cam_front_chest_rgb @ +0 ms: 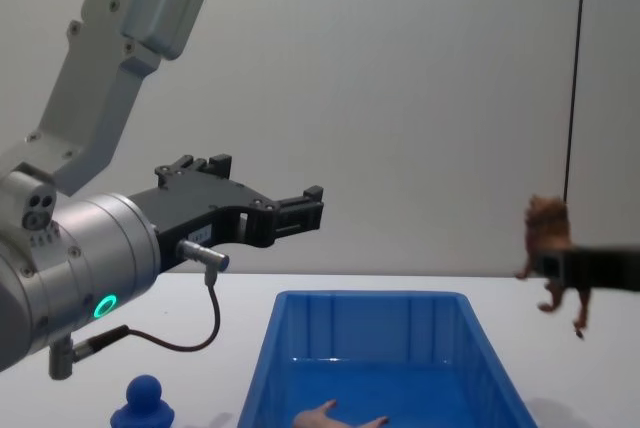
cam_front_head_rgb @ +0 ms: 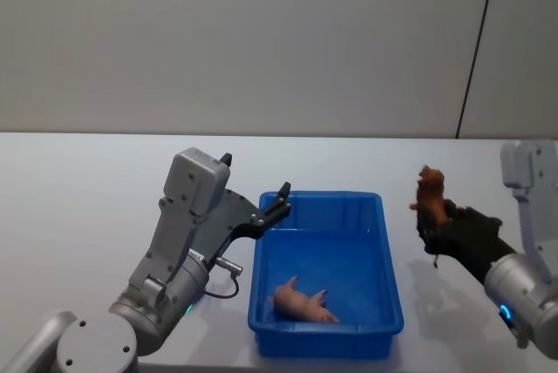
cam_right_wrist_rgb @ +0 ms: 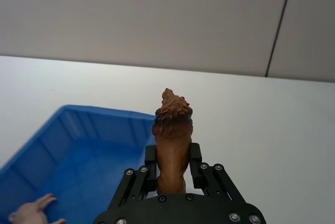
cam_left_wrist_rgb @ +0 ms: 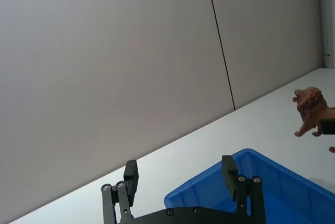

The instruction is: Pick up the two dolls from the table and place them into the box.

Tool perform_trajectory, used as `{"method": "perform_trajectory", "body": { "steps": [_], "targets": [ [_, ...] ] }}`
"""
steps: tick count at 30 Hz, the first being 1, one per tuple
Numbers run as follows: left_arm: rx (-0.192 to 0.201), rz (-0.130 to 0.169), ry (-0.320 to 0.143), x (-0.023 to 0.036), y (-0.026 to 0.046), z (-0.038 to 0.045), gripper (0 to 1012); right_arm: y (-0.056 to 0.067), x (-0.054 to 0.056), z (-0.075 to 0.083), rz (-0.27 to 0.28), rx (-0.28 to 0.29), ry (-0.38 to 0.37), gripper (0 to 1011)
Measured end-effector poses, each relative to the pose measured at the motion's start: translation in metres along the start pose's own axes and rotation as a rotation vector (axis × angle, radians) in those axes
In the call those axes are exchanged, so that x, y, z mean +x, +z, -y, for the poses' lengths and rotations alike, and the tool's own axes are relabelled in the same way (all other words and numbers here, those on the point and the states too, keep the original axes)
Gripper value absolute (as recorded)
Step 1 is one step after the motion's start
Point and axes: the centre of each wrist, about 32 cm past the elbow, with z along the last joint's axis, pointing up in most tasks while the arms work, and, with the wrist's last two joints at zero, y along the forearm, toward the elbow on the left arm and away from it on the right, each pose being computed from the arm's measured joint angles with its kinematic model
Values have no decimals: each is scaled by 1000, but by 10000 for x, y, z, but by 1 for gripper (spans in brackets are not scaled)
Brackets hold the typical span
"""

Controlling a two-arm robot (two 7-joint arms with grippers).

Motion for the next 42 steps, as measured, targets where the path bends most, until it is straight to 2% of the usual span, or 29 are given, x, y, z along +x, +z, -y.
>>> {"method": "perform_trajectory", "body": {
  "steps": [4, 8, 14, 17, 18, 20, 21, 23, 24, 28, 29, 35, 38, 41, 42],
  "targets": [
    [0, 0, 0, 0, 0, 0, 1001, 97, -56, 18, -7, 19, 46, 356],
    [0, 0, 0, 0, 0, 0, 1001, 185, -143, 19, -12, 13, 100, 356],
    [0, 0, 0, 0, 0, 0, 1001, 226, -250, 1, -4, -2, 140, 356],
    [0, 0, 0, 0, 0, 0, 1001, 228, -308, -17, 6, -8, 154, 392],
    [0, 0, 0, 0, 0, 0, 1001, 221, -334, -29, 11, -12, 159, 455],
    [0, 0, 0, 0, 0, 0, 1001, 213, -353, -40, 16, -15, 161, 496],
    [0, 0, 0, 0, 0, 0, 1001, 205, -371, -49, 21, -18, 163, 555],
    [0, 0, 0, 0, 0, 0, 1001, 197, -386, -58, 25, -21, 165, 584],
    [0, 0, 0, 0, 0, 0, 1001, 188, -400, -67, 29, -22, 167, 653],
    [0, 0, 0, 0, 0, 0, 1001, 175, -413, -78, 36, -19, 169, 726],
    [0, 0, 0, 0, 0, 0, 1001, 169, -415, -81, 38, -15, 170, 780],
    [0, 0, 0, 0, 0, 0, 1001, 161, -371, -79, 45, 17, 164, 958],
    [0, 0, 0, 0, 0, 0, 1001, 157, -325, -72, 47, 31, 157, 1000],
    [0, 0, 0, 0, 0, 0, 1001, 147, -229, -63, 51, 48, 146, 1001],
    [0, 0, 0, 0, 0, 0, 1001, 147, -229, -63, 51, 48, 146, 1001]
  ]
}}
